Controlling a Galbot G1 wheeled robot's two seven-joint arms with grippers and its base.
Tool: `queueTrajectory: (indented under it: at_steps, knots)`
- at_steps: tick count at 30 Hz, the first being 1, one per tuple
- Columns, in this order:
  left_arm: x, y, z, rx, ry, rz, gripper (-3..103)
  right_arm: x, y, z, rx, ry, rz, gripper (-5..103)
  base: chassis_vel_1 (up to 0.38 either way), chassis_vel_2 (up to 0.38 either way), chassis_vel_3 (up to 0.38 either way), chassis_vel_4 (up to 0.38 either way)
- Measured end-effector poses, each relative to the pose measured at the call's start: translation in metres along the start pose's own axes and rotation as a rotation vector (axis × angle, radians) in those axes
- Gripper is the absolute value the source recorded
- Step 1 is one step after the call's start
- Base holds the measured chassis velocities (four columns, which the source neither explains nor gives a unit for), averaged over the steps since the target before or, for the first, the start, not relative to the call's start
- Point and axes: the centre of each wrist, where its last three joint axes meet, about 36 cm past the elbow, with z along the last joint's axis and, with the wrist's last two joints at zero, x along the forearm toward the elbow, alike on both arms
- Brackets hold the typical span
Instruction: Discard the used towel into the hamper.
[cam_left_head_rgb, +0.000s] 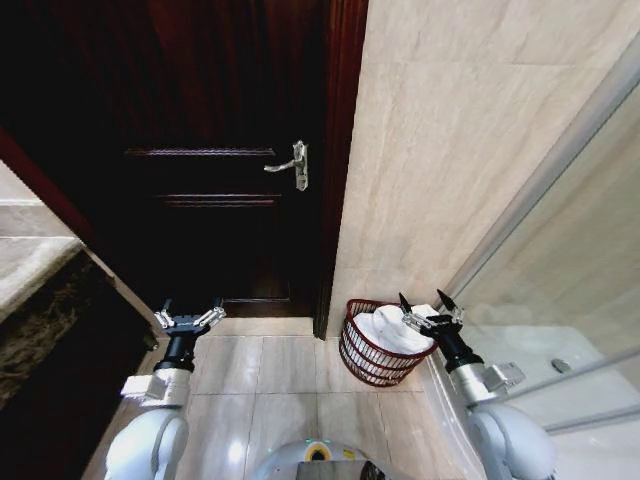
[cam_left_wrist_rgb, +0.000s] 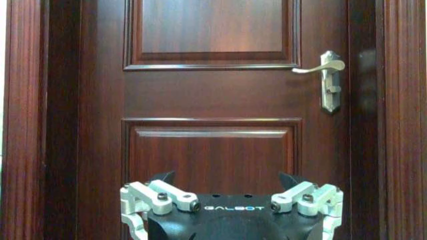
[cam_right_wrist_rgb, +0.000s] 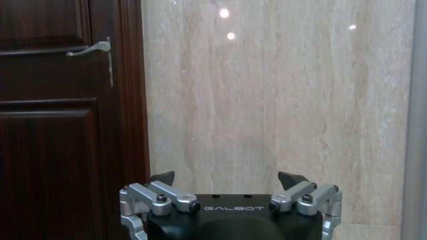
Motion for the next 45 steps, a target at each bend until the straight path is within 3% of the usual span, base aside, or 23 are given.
queueTrajectory:
  at_steps: [26,45]
  knots:
    - [0.001,0.0,-0.004,0.008,-0.014,0.005,100,0.006,0.001,-0.011,0.018,0.01,-0.015,100,0.013,-0.016,-0.013,0.013]
    - [0.005,-0.001,-0.002,-0.003,-0.012,0.019,100,0.014,-0.002,-0.001,0.019,0.012,-0.01,100,0.25,-0.249,-0.25,0.259]
